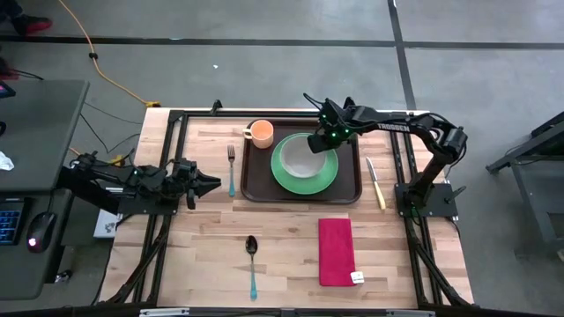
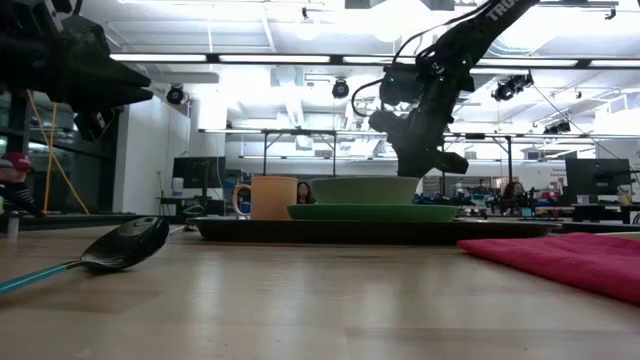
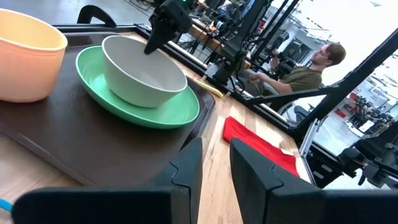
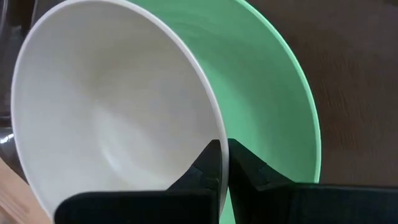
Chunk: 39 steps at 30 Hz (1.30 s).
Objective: Set up tray
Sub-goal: Put the gray bowl on top of the green plate on the brown tray, then put the red table napkin to the right of the green plate on the brown tray
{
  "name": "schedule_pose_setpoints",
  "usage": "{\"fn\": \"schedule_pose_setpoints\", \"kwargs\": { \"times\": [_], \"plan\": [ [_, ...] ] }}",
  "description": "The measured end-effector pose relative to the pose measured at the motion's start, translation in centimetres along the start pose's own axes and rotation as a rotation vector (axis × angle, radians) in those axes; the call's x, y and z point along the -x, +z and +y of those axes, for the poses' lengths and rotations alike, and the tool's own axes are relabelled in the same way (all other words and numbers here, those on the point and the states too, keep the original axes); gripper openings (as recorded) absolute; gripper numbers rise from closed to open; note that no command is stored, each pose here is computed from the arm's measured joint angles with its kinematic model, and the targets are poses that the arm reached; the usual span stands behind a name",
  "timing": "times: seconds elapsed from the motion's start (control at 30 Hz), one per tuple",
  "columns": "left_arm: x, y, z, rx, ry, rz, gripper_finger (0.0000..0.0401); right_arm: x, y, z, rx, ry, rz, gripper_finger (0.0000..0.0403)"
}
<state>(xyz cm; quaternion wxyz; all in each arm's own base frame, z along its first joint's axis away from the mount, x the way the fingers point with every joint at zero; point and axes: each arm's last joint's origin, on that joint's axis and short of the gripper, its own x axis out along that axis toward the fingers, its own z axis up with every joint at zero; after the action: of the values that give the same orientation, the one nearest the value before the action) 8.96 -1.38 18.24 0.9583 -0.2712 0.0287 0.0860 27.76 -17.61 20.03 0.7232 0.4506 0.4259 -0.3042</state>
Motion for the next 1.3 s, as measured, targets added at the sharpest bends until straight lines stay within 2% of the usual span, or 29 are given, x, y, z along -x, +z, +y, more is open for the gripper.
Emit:
{"fn": "schedule_pose_setpoints", "kwargs": {
  "times": [0.7,1.07,1.3],
  "plan": [
    [0.00,0.00,0.00,0.007,0.001,0.001,0.0111,-0.06,-0.14,-0.27,0.009,0.007,0.040,0.0003],
    [0.00,-0.01,0.01,0.007,0.001,0.002,0.0111,-0.06,-0.11,-0.27,0.010,0.001,0.032,0.0061],
    [0.01,0.01,0.00,0.008,0.001,0.001,0.0111,0.16,0.17,-0.62,-0.006,0.033,0.046,0.0074]
  ]
}}
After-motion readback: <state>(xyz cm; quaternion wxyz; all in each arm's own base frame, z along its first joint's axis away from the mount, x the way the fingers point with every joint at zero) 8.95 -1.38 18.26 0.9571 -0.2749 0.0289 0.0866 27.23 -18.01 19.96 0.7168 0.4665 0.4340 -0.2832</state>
